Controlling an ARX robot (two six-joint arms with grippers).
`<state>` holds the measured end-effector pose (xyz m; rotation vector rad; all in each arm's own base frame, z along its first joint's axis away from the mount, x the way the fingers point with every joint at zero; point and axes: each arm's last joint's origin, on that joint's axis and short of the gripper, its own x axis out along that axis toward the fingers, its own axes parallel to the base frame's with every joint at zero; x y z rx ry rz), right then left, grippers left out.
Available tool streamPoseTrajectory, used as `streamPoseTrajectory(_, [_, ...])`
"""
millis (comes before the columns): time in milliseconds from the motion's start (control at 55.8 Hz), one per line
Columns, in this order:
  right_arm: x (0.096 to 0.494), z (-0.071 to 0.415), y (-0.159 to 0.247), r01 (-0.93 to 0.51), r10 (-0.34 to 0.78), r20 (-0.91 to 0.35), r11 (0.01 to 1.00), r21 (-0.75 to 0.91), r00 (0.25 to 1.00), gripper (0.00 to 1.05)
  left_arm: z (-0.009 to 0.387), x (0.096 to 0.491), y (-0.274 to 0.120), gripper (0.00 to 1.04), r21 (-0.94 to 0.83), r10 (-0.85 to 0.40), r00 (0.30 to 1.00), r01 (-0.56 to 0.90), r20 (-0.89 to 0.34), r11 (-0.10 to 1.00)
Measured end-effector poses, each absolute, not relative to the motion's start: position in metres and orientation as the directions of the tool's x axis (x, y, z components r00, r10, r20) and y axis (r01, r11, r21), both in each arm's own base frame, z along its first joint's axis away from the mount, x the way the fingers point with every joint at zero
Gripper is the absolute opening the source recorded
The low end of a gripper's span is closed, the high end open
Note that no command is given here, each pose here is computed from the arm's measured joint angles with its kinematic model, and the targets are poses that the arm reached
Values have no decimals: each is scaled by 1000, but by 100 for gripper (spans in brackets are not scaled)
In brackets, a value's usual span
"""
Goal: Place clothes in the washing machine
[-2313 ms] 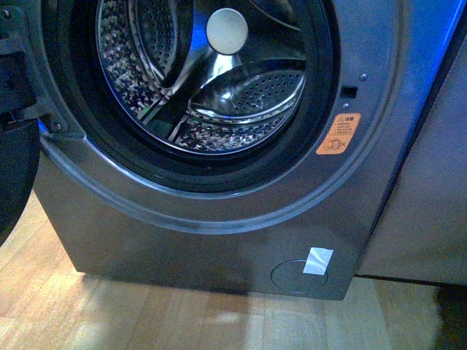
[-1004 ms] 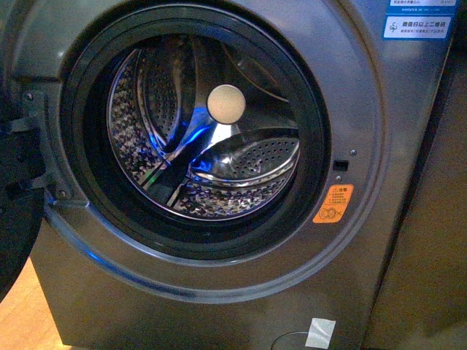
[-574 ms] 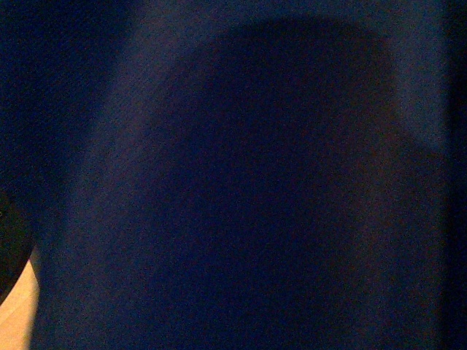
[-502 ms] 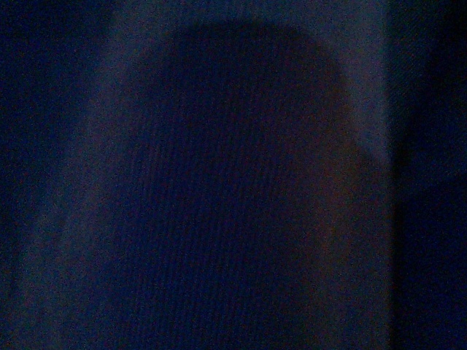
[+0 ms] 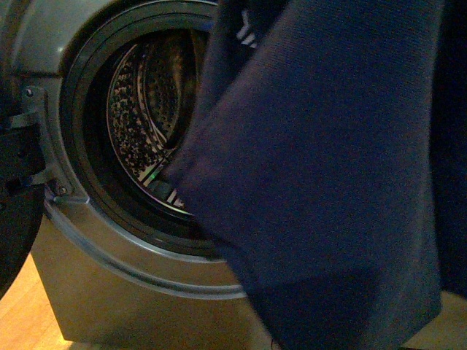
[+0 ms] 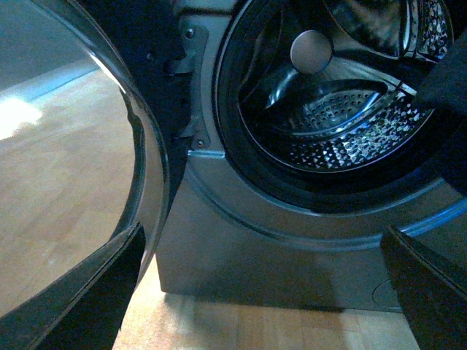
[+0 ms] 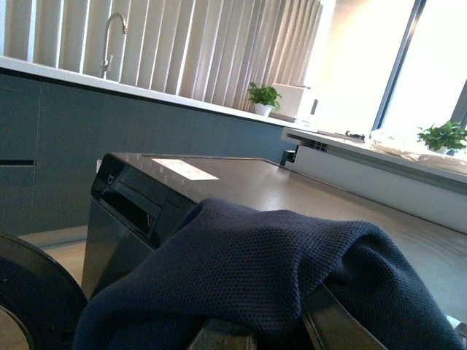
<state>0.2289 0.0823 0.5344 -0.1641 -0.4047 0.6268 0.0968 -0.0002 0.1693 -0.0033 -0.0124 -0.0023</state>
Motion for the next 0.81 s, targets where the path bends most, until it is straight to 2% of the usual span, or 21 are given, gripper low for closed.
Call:
streamPoseTrajectory(448, [229,534,82,-537,600,316,800,-269,735,4,169,97,0,98,-4,-2,1000,2,13,1000])
streamPoseTrajectory(556, [229,534,82,-536,599,316,800,-269,736,4,184,106,3,98,-18,-234,971,235,52,972])
streamPoseTrajectory(610, [229,534,82,-537,600,315,799,-269,735,4,198,113,4,98,-8,-286,955,288,76,958])
streamPoseTrajectory(646, [229,534,83,-538,601,315,799,-269,734,4,221,125,4,98,24,-335,935,335,119,942])
streamPoseTrajectory(807, [229,534,83,-538,602,315,798,-270,734,4,281,165,5,98,69,-406,888,401,215,913])
